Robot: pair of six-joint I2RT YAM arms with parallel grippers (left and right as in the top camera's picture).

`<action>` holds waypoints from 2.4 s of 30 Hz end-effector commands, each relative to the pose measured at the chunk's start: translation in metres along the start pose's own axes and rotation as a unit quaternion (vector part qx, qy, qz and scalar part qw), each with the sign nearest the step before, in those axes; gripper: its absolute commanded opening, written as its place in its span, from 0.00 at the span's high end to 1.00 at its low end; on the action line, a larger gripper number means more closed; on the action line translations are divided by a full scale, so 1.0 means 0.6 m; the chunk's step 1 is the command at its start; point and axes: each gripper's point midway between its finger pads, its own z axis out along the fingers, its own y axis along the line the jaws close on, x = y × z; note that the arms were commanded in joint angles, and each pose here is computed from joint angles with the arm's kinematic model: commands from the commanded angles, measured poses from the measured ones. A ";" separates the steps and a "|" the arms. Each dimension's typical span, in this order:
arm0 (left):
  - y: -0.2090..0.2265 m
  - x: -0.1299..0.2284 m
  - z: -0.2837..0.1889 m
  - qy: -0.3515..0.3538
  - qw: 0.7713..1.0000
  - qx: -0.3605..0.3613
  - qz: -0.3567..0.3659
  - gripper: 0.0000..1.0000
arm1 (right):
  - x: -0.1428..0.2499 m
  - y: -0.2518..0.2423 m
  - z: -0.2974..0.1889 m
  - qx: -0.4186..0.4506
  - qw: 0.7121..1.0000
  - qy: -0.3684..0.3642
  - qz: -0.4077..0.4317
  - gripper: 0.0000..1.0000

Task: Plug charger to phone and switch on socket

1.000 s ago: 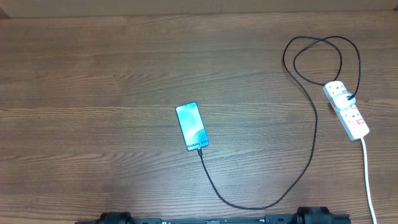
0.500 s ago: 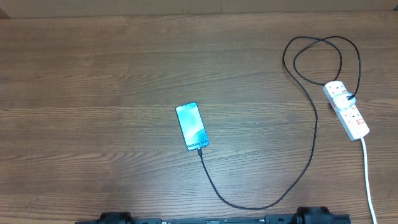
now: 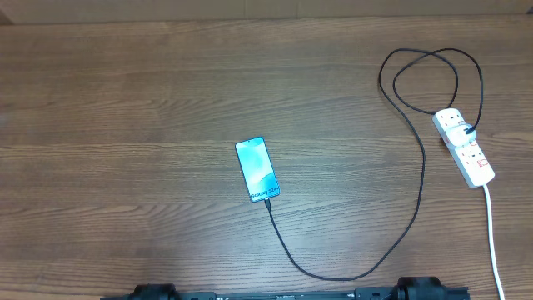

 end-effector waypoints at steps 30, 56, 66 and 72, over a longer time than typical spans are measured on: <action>0.004 -0.001 -0.005 -0.008 1.000 0.002 -0.010 0.00 | 0.613 -0.111 -0.002 0.044 0.974 0.220 -0.007 0.00; 0.004 -0.001 -0.005 -0.008 1.000 0.002 -0.009 0.00 | 0.706 -0.145 -0.068 0.087 0.933 0.348 -0.023 0.00; 0.004 -0.001 -0.005 -0.008 1.000 0.002 -0.009 0.00 | 0.704 -0.154 -0.068 0.096 0.933 0.346 -0.026 0.00; 0.004 -0.001 -0.005 -0.008 1.000 0.002 -0.009 0.00 | 0.704 -0.154 -0.068 0.096 0.933 0.346 -0.026 0.00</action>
